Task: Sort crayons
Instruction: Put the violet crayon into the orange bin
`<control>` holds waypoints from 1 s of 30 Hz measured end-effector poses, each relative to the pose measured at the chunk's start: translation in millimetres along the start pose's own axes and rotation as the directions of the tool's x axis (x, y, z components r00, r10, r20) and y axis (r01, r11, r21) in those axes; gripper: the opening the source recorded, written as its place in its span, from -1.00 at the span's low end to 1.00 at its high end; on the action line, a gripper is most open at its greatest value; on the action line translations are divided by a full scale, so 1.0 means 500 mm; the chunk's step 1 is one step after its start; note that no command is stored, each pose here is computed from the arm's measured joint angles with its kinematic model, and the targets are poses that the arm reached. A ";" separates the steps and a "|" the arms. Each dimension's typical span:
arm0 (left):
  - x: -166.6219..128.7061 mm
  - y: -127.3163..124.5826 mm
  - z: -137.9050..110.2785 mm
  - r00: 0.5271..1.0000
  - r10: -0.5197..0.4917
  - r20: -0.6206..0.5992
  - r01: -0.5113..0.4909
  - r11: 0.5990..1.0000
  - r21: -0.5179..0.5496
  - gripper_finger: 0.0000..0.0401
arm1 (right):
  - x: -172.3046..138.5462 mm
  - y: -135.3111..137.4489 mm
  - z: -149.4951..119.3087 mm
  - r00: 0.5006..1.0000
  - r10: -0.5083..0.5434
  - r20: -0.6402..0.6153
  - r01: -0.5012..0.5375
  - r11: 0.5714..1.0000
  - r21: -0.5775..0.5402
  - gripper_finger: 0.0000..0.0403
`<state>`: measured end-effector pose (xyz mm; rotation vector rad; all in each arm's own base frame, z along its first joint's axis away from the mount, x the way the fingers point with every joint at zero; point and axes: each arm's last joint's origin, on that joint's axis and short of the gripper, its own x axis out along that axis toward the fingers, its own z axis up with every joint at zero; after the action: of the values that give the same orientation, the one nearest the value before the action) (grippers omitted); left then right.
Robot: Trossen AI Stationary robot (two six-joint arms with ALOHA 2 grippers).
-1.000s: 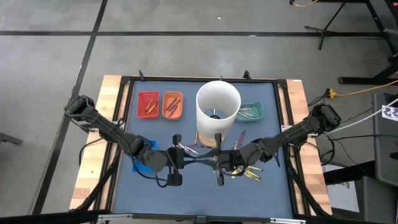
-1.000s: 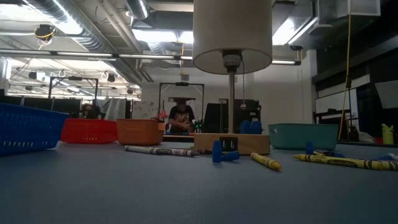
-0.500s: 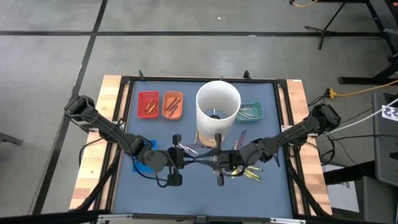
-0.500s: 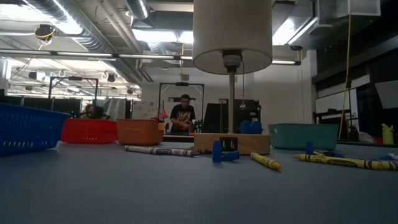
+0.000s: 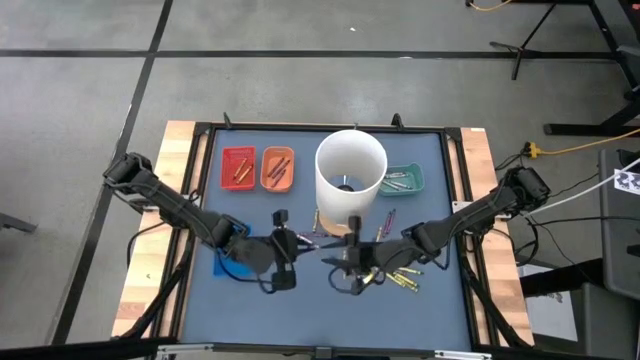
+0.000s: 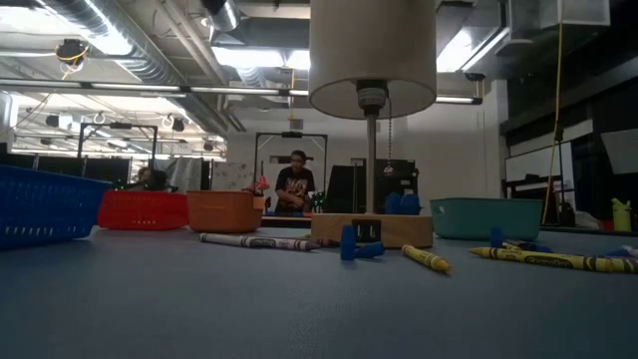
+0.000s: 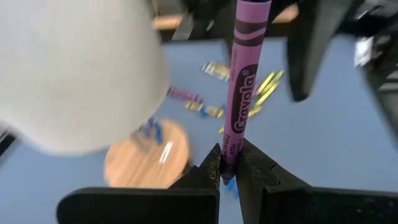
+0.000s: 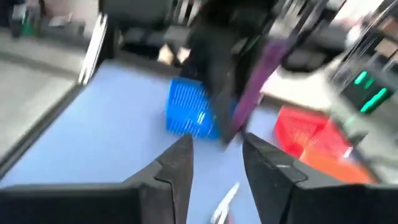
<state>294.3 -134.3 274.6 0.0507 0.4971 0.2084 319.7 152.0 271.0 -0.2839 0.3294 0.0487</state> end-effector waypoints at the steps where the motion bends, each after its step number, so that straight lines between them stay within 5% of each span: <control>1: 0.003 0.007 -0.006 0.999 0.017 -0.032 -0.017 1.000 -0.001 -0.94 | 0.000 0.002 -0.010 0.999 0.021 -0.049 -0.021 1.000 0.003 -0.32; 4: 0.013 0.033 -0.024 0.988 0.079 -0.134 -0.081 0.997 -0.012 -0.94 | -0.005 0.008 -0.044 0.973 0.098 -0.210 -0.099 0.995 0.005 -0.32; 8: 0.026 0.076 -0.041 0.952 0.175 -0.250 -0.184 0.983 -0.016 -0.94 | -0.021 0.012 -0.089 0.877 0.202 -0.435 -0.221 0.975 0.007 -0.32; 16: 0.057 0.188 -0.054 0.846 0.361 -0.393 -0.390 0.921 0.005 -0.94 | -0.052 0.007 -0.137 0.700 0.231 -0.676 -0.243 0.967 0.079 -0.33; 26: 0.073 0.337 -0.074 0.669 0.497 -0.553 -0.589 0.808 0.013 -0.94 | -0.056 0.006 -0.142 0.676 0.229 -0.701 -0.239 0.967 0.085 -0.33; 30: 0.076 0.381 -0.077 0.633 0.518 -0.576 -0.643 0.766 -0.017 -0.94 | -0.056 0.006 -0.142 0.676 0.229 -0.701 -0.240 0.967 0.085 -0.33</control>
<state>272.9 59.6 241.6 -0.0736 1.0247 0.9527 270.8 134.8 214.7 -0.2633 1.1473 0.2004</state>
